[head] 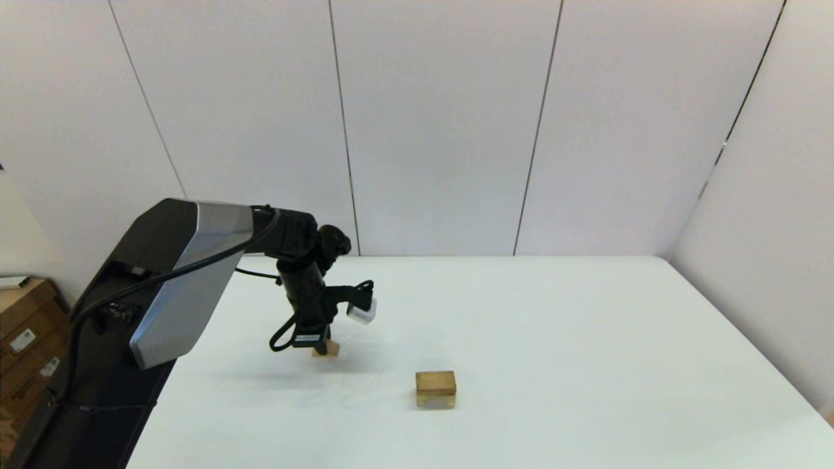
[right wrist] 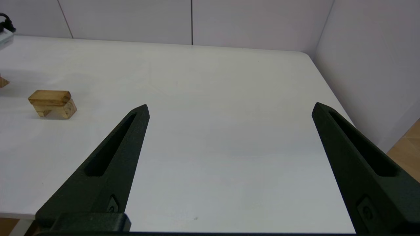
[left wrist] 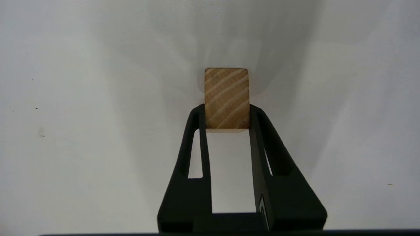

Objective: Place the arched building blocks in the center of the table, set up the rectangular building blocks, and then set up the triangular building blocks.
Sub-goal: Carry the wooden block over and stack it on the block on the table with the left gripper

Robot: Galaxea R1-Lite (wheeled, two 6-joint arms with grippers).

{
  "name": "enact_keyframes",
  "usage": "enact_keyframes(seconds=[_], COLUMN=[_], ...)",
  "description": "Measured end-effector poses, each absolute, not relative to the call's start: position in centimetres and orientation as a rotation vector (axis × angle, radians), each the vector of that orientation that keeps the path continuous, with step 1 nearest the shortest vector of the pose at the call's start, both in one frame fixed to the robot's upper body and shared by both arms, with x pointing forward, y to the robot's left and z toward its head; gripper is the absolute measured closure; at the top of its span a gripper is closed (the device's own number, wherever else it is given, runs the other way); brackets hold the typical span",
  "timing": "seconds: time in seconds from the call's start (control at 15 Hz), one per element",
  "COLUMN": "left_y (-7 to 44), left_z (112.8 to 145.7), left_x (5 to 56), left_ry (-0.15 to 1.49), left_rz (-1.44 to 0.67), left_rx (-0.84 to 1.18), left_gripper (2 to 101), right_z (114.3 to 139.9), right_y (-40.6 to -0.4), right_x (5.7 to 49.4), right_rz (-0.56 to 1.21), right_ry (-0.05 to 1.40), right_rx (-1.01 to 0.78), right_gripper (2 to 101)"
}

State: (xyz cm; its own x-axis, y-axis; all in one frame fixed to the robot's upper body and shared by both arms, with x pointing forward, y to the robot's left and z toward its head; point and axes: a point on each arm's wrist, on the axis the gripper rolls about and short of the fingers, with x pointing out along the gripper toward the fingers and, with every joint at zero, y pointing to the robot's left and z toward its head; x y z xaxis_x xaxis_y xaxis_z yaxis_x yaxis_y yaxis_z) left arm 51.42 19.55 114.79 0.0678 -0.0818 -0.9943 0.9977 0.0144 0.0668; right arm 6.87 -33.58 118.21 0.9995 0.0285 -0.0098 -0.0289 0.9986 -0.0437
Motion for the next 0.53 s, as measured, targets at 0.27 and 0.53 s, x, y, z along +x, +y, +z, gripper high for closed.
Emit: enact_keyframes(seconds=[0.27, 0.53], left_y=[19.6, 17.7], left_z=[116.7, 120.0], left_x=[51.1, 49.8], left_ry=[1.072, 0.982], left_rz=[-1.171, -1.171], left_rx=[1.168, 1.198], left_gripper=[82.0, 82.0], right_z=[118.2, 118.2], right_y=[-33.6, -33.6], right_x=[6.9, 6.9], right_rz=[0.028, 0.029], right_ry=[0.009, 0.009], right_rx=[-0.044, -0.044], right_gripper=[4.3, 4.3])
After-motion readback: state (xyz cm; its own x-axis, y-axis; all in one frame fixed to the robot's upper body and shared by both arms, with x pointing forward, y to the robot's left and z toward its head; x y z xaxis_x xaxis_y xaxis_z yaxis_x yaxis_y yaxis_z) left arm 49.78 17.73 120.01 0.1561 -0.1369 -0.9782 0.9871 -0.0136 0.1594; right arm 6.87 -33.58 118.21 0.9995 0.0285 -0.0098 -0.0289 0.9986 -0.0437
